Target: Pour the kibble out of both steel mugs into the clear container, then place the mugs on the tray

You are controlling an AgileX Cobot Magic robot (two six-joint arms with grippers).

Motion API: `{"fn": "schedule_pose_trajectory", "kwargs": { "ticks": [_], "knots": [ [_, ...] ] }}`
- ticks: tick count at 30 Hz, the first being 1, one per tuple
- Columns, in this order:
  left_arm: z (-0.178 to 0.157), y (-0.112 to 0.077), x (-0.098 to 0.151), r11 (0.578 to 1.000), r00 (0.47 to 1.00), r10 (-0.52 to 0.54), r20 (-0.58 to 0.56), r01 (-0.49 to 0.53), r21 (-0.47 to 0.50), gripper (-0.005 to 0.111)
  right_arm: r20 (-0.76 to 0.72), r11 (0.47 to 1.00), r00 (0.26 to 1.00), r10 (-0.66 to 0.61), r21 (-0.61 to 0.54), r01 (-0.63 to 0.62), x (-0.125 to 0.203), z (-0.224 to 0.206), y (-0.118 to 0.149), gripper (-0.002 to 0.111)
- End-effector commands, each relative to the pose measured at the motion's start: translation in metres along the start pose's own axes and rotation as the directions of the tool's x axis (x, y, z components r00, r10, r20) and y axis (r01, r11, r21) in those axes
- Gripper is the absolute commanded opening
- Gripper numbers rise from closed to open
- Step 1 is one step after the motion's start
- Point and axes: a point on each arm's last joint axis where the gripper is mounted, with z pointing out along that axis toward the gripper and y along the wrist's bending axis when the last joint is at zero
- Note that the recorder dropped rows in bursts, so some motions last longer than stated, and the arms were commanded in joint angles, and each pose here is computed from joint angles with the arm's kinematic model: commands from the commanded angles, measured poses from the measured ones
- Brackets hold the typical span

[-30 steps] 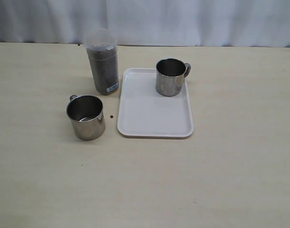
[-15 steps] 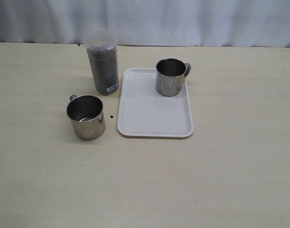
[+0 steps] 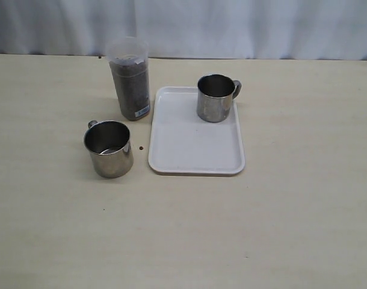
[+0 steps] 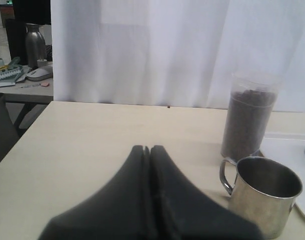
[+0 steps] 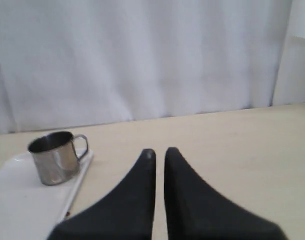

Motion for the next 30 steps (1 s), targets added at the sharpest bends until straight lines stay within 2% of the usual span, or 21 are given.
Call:
{"fn": "schedule_pose_trajectory", "kwargs": {
  "ticks": [1, 7, 18, 30],
  "knots": [
    [0.0, -0.0002, -0.0002, 1.0, 1.0, 0.0, 0.011, 0.0, 0.004, 0.0, -0.038, 0.993, 0.998, -0.059, 0.095, 0.062, 0.0083, -0.0003, -0.007, 0.005],
    [0.0, -0.0002, -0.0001, 1.0, 1.0, 0.0, 0.01, 0.0, 0.004, 0.0, -0.027, 0.99, 0.998, -0.057, 0.131, 0.06, 0.0072, -0.0006, -0.0087, 0.005],
    [0.0, -0.0002, -0.0001, 1.0, 1.0, 0.0, 0.01, 0.0, 0.004, 0.0, 0.043, 0.997, 0.999, 0.008, 0.08, -0.011, 0.0016, -0.0001, -0.0041, 0.005],
    [0.0, -0.0002, -0.0001, 1.0, 1.0, 0.0, 0.01, 0.0, 0.004, 0.0, 0.029, 0.999, 0.999, -0.02, 0.032, 0.019, 0.0028, 0.0002, 0.0004, 0.005]
  ]
}}
